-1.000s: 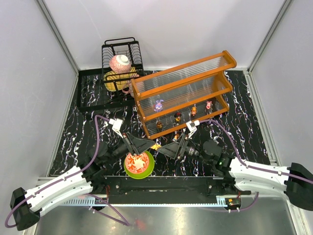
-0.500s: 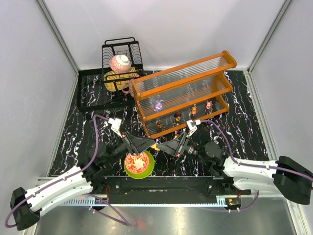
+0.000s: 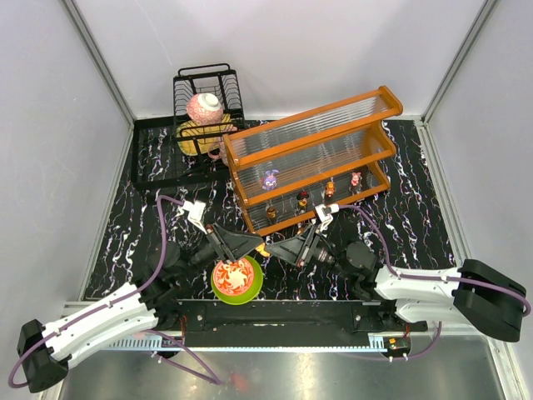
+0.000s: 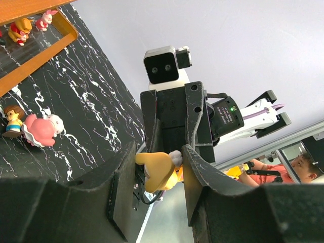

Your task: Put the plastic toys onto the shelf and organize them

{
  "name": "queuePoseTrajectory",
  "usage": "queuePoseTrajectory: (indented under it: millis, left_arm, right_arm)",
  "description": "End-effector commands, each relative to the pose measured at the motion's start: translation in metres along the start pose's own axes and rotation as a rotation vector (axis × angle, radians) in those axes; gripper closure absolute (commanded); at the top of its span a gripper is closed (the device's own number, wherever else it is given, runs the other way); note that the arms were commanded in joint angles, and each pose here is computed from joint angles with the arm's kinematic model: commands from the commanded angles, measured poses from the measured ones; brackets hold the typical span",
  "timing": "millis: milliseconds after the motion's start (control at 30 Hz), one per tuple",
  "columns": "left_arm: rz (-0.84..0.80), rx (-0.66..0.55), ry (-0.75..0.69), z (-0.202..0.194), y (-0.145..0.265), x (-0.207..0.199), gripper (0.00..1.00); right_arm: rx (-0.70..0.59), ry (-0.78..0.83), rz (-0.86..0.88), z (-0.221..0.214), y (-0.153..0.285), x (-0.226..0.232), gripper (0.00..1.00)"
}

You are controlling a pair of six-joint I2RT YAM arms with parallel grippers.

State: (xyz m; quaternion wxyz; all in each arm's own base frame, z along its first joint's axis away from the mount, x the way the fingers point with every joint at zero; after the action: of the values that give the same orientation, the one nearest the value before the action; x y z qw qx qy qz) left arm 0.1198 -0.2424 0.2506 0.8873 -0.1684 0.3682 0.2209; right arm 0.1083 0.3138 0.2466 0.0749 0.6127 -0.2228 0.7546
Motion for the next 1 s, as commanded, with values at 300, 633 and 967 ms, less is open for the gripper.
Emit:
queuePoseTrajectory:
  millis: [300, 633, 967]
  left_arm:
    - [0.055, -0.011, -0.078, 0.01, 0.011, 0.0, 0.01]
    - [0.162, 0.07, -0.368, 0.025, 0.024, 0.005, 0.01]
    - [0.214, 0.156, -0.618, 0.029, 0.031, 0.017, 0.13]
  right_arm:
    - [0.031, 0.091, -0.127, 0.0, 0.007, 0.01, 0.98]
    - [0.016, 0.127, -0.395, 0.011, 0.039, 0.017, 1.0]
    - [0.094, 0.123, -0.649, 0.012, 0.051, 0.003, 1.0]
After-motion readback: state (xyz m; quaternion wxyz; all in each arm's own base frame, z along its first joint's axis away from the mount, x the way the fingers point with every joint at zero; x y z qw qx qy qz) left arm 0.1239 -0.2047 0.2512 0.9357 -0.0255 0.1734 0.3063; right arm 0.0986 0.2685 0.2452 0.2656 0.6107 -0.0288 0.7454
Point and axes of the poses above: each gripper's point midway between its finger pads, its own y axis back along the fingers, its own x axis along the line the jaws close on, z = x × y, the point moved 2 cm from there along y, back along the fingers, and after that the axes turned 9 degrees about -y, right-handed, at the moved point
